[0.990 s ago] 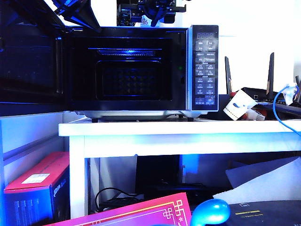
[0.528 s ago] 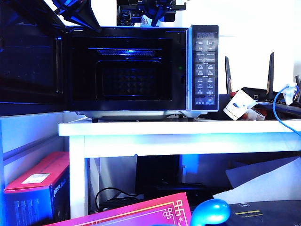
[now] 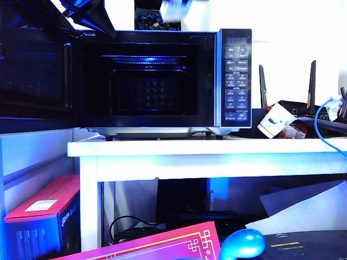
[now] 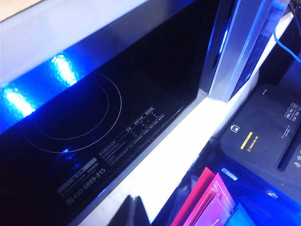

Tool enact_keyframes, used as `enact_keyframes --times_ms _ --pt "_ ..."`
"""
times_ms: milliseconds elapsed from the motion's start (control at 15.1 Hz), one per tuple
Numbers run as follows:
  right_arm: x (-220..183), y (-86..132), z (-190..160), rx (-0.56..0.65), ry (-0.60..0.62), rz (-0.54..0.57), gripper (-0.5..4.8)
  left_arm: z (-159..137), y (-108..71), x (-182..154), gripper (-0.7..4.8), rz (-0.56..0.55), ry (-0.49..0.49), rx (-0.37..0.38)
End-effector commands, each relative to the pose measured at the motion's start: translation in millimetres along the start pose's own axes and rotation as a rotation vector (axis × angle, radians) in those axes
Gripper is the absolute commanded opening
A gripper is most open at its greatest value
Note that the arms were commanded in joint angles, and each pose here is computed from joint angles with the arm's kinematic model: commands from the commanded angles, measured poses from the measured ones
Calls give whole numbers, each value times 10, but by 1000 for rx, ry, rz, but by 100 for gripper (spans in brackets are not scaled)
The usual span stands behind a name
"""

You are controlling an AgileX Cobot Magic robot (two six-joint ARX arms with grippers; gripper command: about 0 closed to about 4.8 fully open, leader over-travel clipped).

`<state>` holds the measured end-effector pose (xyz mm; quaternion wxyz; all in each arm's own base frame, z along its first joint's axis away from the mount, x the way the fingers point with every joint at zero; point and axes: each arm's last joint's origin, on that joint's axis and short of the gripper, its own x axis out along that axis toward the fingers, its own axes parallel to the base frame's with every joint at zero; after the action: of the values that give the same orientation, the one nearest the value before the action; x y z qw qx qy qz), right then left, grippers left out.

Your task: Open the microwave door, place the box of snacks from the top of the microwave inside, then close the microwave door.

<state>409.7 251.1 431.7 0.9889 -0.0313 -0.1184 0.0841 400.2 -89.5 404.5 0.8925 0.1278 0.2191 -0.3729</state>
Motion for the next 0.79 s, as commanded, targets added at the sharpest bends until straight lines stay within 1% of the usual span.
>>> enact_keyframes --times_ms 66,198,396,660,792 --pt "-186 -144 406 6 -37 -2 274 -68 0 35 -6 -20 43 -47" --pt "-343 -246 633 -5 -14 20 274 -68 0 35 -6 -20 43 -47" --pt "-557 -377 883 -19 23 32 274 -68 0 35 -6 -20 43 -47" --pt "-788 -497 1095 -31 66 82 274 -70 -1 36 -6 -21 44 -48" --pt "-866 -534 1144 -16 93 96 274 -70 -1 36 -6 -21 44 -48"
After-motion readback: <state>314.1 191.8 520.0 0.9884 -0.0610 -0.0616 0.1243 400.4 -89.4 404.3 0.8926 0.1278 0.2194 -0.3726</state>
